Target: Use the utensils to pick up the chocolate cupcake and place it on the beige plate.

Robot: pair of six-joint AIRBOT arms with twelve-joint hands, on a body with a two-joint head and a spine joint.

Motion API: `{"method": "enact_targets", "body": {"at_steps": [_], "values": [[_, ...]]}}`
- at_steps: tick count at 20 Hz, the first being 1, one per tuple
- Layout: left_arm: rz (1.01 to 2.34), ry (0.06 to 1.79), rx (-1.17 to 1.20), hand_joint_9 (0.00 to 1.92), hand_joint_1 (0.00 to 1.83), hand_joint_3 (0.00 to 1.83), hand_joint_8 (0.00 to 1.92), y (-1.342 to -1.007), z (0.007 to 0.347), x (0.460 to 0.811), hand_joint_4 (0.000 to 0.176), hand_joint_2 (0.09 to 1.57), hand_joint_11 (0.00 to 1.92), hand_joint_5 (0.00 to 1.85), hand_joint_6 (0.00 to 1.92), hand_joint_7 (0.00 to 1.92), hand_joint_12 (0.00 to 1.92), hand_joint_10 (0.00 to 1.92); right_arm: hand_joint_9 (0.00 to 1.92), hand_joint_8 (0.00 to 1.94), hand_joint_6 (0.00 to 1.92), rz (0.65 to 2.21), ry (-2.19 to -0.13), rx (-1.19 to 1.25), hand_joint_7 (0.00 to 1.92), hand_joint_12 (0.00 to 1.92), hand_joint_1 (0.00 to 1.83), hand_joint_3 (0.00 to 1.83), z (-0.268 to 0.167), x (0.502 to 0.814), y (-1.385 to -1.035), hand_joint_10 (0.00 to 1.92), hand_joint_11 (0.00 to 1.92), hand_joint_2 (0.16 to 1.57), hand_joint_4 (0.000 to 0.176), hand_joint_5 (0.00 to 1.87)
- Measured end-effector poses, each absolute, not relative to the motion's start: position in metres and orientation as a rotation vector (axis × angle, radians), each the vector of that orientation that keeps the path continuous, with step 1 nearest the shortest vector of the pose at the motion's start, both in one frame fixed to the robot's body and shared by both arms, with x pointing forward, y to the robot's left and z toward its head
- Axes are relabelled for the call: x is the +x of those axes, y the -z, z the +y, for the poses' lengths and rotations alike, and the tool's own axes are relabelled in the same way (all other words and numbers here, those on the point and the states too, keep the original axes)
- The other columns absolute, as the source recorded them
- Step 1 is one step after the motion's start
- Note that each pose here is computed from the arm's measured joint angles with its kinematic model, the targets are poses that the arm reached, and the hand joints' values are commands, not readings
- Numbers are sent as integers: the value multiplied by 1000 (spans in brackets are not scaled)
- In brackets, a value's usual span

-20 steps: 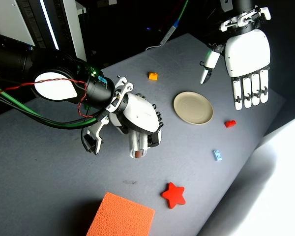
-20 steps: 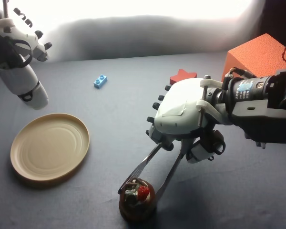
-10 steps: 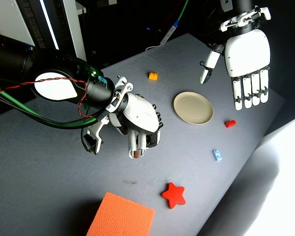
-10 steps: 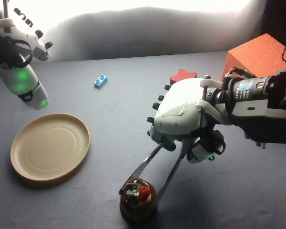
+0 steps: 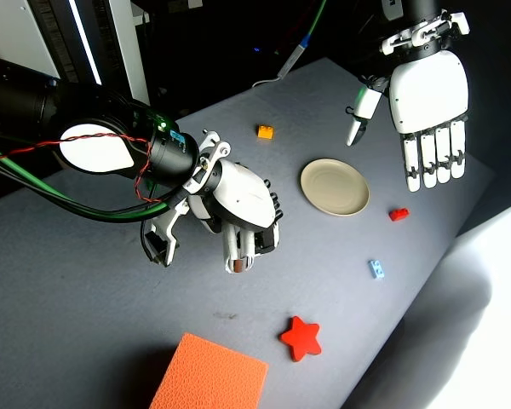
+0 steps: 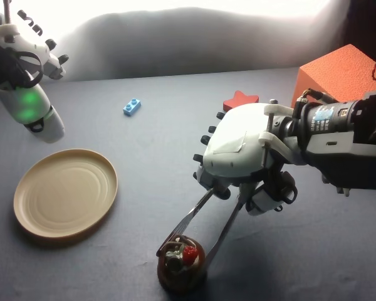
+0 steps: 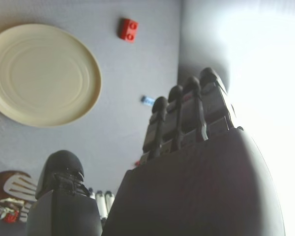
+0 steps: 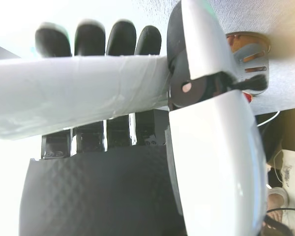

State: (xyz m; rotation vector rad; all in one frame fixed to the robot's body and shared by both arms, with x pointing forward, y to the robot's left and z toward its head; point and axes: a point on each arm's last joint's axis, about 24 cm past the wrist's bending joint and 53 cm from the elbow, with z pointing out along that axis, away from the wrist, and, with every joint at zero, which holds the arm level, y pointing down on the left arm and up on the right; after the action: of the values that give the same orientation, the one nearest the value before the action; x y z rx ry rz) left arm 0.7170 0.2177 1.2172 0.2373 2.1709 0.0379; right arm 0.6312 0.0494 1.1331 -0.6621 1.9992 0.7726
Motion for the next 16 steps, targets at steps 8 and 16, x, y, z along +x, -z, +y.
{"method": "enact_targets", "body": {"at_steps": [8,16], "values": [[2172,-40,239,22,162,0,10,-1216,218,717,0,1056,4,17,5,36,2,8,862,1155,877,2013,-801,-617,924,1728,1373,0,50,632,-1137,1516,678,1157,0,842],[2173,-40,238,0,143,0,5,-1216,218,717,0,1061,0,11,4,17,0,0,916,1084,851,2029,-860,-528,962,1673,1380,0,54,635,-1151,1434,814,1137,0,864]]}}
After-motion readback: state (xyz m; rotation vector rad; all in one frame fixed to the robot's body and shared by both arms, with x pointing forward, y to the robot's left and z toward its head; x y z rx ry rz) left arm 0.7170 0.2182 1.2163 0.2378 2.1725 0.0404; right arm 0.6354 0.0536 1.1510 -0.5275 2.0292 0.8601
